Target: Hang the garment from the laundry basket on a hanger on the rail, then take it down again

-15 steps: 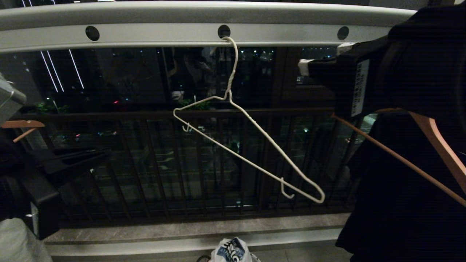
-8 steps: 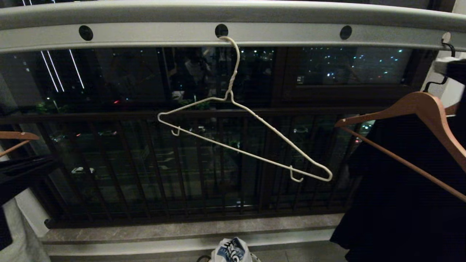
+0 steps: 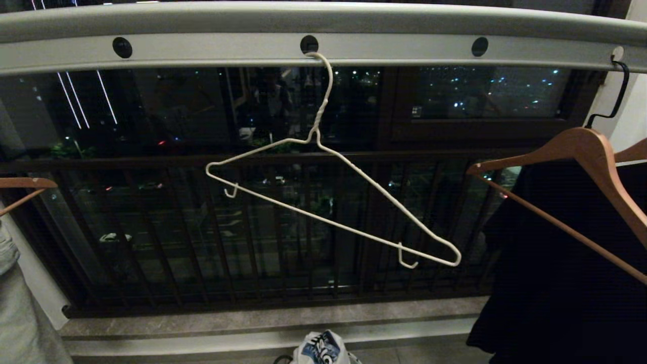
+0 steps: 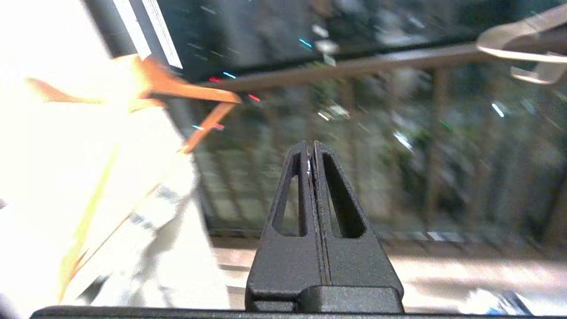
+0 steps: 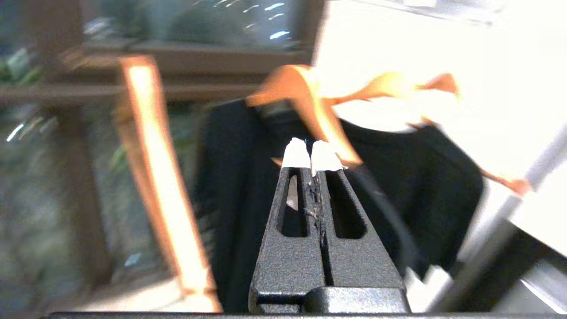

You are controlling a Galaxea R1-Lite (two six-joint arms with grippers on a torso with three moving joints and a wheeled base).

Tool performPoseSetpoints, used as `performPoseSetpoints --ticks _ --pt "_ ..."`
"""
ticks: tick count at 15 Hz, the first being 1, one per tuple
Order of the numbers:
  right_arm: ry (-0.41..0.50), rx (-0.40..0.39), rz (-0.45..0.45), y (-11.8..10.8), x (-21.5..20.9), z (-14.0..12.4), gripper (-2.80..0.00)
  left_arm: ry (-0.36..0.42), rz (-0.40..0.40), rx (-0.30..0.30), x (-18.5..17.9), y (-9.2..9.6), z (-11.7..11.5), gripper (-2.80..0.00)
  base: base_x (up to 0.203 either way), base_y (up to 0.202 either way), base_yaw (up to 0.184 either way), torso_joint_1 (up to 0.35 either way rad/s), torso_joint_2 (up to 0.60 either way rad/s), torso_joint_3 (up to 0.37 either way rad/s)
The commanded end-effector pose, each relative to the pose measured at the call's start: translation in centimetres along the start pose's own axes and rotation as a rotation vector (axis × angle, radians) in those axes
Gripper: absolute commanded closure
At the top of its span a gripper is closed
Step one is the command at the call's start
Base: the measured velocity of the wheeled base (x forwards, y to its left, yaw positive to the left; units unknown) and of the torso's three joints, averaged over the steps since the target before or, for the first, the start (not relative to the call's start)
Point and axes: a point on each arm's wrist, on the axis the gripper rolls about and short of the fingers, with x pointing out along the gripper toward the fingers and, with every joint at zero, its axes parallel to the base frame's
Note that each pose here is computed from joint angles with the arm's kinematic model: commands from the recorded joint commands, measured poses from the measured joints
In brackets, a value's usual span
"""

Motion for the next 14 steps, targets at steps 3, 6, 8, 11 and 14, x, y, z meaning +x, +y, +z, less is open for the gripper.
performPoseSetpoints --ticks 3,6,8,11,14 --pt "-0.074 0.052 -0.157 -3.6 -5.5 -1.3 0.0 -0.07 0.087 -0.003 -3.7 -0.2 -4.1 0.0 0.0 0.0 0.0 0.0 0.0 0.0" --pt "-0.05 0.025 -0.226 -4.0 -8.3 -4.1 0.0 -0.078 -0.025 0.006 -4.1 -1.1 -7.6 0.0 0.0 0.0 0.0 0.0 0.0 0.0" --pt "-0.045 0.001 -0.128 -3.4 -9.0 -7.2 0.0 -0.053 -0.115 0.008 -3.8 -2.0 -10.1 0.0 0.0 0.0 0.0 0.0 0.0 0.0" --pt "-0.014 -0.008 0.119 -1.7 -8.7 -11.6 0.0 0.075 -0.18 0.003 -2.7 -3.2 -13.7 0.0 0.0 0.0 0.0 0.0 0.0 0.0" --pt "-0.009 0.038 0.298 -0.5 -8.9 -15.2 0.0 0.112 -0.262 -0.063 -2.3 -3.8 -15.3 0.0 0.0 0.0 0.0 0.0 0.0 0.0"
